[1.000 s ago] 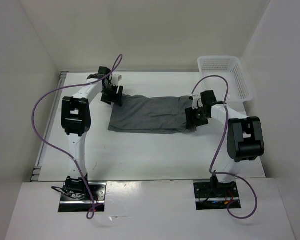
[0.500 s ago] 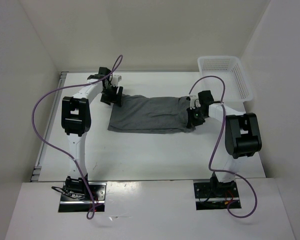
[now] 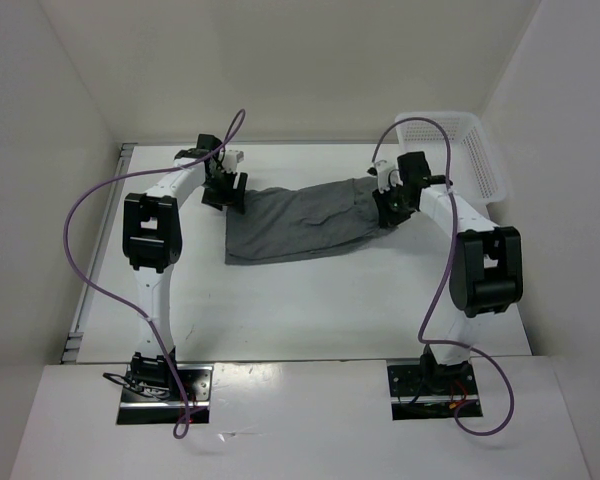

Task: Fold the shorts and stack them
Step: Fold the shorts

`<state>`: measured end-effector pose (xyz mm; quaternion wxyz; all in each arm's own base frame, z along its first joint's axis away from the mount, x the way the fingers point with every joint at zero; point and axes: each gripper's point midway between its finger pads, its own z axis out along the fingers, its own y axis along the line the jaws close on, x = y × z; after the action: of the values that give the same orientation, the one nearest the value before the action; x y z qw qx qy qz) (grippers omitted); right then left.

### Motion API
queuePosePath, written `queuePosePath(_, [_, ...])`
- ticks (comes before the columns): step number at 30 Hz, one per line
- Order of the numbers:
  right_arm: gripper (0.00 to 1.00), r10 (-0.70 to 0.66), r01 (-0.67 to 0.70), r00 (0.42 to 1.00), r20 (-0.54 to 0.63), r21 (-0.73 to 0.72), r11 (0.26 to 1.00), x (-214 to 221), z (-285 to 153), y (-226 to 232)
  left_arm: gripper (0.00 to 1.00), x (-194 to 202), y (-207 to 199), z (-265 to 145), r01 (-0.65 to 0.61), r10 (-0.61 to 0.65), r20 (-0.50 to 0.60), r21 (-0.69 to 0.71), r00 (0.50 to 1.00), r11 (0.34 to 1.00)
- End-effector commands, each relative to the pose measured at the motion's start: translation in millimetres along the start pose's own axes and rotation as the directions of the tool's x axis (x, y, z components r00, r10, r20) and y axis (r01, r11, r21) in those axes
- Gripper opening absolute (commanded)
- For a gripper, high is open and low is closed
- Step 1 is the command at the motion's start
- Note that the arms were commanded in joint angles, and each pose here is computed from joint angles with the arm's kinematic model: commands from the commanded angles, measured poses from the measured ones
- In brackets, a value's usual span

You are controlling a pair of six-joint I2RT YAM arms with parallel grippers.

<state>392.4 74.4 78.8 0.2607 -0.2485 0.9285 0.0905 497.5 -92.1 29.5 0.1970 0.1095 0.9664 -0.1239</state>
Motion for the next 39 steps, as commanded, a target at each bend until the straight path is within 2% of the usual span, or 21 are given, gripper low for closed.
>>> queuePosePath(1, [0.0,-0.149,0.148,0.989,0.002,0.074,0.986,-17.2,-35.1,-12.5,0.8,-17.9,-14.3,-22.3,-0.026,0.024,0.057,0.036,0.998,0.999])
queuePosePath(7, [0.0,-0.23,0.227,0.973,0.005,0.146,0.963,-21.1,-66.6,-19.4,0.81,-19.4,-25.3,-26.5,-0.031,0.025,0.067,0.093,0.997,0.995])
queuePosePath(11, [0.0,-0.298,0.298,0.954,-0.027,0.199,0.934,-25.1,-84.3,-29.8,0.81,-7.6,-49.4,-17.8,-0.04,0.034,0.036,0.189,0.999,0.981])
queuePosePath(15, [0.0,-0.397,0.403,0.915,-0.073,0.233,0.885,-37.0,-102.6,-41.8,0.81,7.8,-98.2,9.1,-0.098,0.107,-0.019,0.272,0.994,0.957])
queuePosePath(17, [0.0,-0.449,0.455,0.89,-0.082,0.233,0.859,-48.2,-113.4,-44.8,0.75,7.9,-111.9,20.0,-0.118,0.131,-0.025,0.294,0.991,0.948])
queuePosePath(18, [0.0,-0.448,0.456,0.89,-0.086,0.212,0.865,-50.3,-109.3,-44.2,0.65,7.6,-117.0,22.7,-0.127,0.141,-0.025,0.299,0.99,0.946])
queuePosePath(21, [0.0,-0.502,0.499,0.864,-0.046,0.213,0.84,-80.8,-119.9,-31.3,0.43,5.2,-125.2,32.8,-0.147,0.161,-0.024,0.298,0.987,0.943])
queuePosePath(22, [0.0,-0.528,0.523,0.849,-0.041,0.217,0.824,-89.9,-119.3,-25.8,0.29,6.0,-124.2,37.9,-0.144,0.16,-0.03,0.299,0.987,0.943])
queuePosePath(26, [0.0,-0.637,0.64,0.768,-0.072,0.151,0.754,-92.1,-100.8,19.0,0.09,-2.1,-133.4,40.4,-0.157,0.17,-0.013,0.325,0.985,0.933])
queuePosePath(29, [0.0,-0.702,0.705,0.71,-0.061,0.083,0.705,-94.2,-85.8,60.4,0.04,-7.1,-139.9,43.5,-0.17,0.181,0.0,0.337,0.984,0.926])
queuePosePath(31, [0.0,-0.741,0.743,0.669,-0.066,0.038,0.668,-93.3,-73.0,85.5,0.04,-8.6,-145.4,46.2,-0.181,0.191,0.005,0.341,0.982,0.923])
queuePosePath(37, [0.0,-0.838,0.844,0.536,-0.099,0.026,0.536,-91.1,-46.6,140.5,0.04,-16.6,-149.7,44.0,-0.187,0.193,0.02,0.357,0.981,0.915])
queuePosePath(39, [0.0,-0.842,0.852,0.522,-0.135,0.036,0.522,-85.4,-34.2,148.3,0.04,-16.6,-149.7,44.0,-0.187,0.193,0.02,0.357,0.981,0.915])
